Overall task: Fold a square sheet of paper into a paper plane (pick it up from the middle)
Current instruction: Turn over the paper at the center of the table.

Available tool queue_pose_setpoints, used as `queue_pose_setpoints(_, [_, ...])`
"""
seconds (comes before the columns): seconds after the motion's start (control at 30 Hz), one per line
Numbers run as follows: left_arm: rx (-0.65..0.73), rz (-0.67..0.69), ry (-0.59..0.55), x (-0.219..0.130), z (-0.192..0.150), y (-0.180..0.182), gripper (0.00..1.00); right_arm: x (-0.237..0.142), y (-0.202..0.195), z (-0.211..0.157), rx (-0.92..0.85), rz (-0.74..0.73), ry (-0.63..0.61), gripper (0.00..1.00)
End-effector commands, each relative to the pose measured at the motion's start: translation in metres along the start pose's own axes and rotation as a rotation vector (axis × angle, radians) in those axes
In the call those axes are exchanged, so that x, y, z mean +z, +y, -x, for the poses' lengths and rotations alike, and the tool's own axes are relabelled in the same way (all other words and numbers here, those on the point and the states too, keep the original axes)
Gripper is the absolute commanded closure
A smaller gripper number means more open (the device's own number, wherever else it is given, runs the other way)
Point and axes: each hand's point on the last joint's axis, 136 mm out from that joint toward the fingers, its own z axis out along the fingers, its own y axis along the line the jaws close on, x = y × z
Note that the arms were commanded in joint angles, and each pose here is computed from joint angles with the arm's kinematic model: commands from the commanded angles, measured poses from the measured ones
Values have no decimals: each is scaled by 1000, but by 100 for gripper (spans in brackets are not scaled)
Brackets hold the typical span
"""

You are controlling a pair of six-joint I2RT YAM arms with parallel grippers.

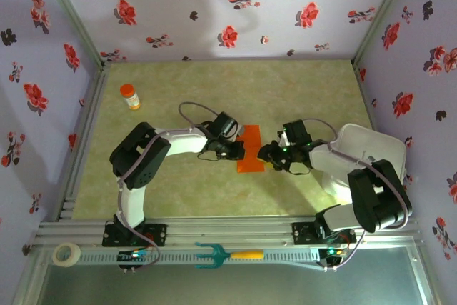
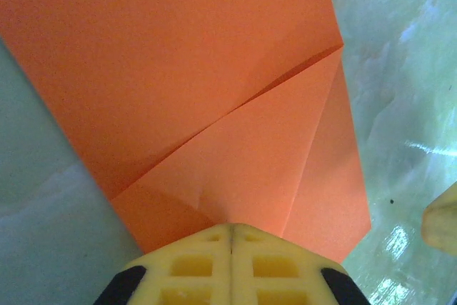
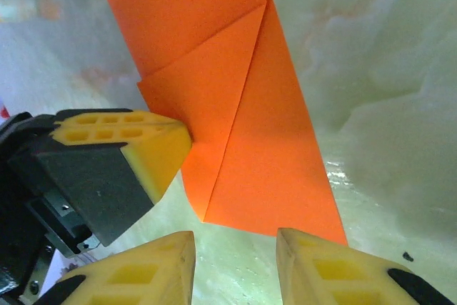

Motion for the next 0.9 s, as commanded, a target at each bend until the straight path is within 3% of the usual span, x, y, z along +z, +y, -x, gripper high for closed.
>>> queue_pose_setpoints(0.0, [-48,38,53,6,-24,14,97,1,-11,-6,32,-63,2,64])
queue_pose_setpoints(0.4, [-77,13,32,3,-25,9,97,14,-22,-8,36,-136,27,62])
queue_pose_setpoints(0.7, [-72,18,39,5,-26,10,97,30,-2,2,39,-21,23,61])
queue_pose_setpoints(0.87, [-70,19,41,4,-26,10,97,31,6,14,11,-12,5,55])
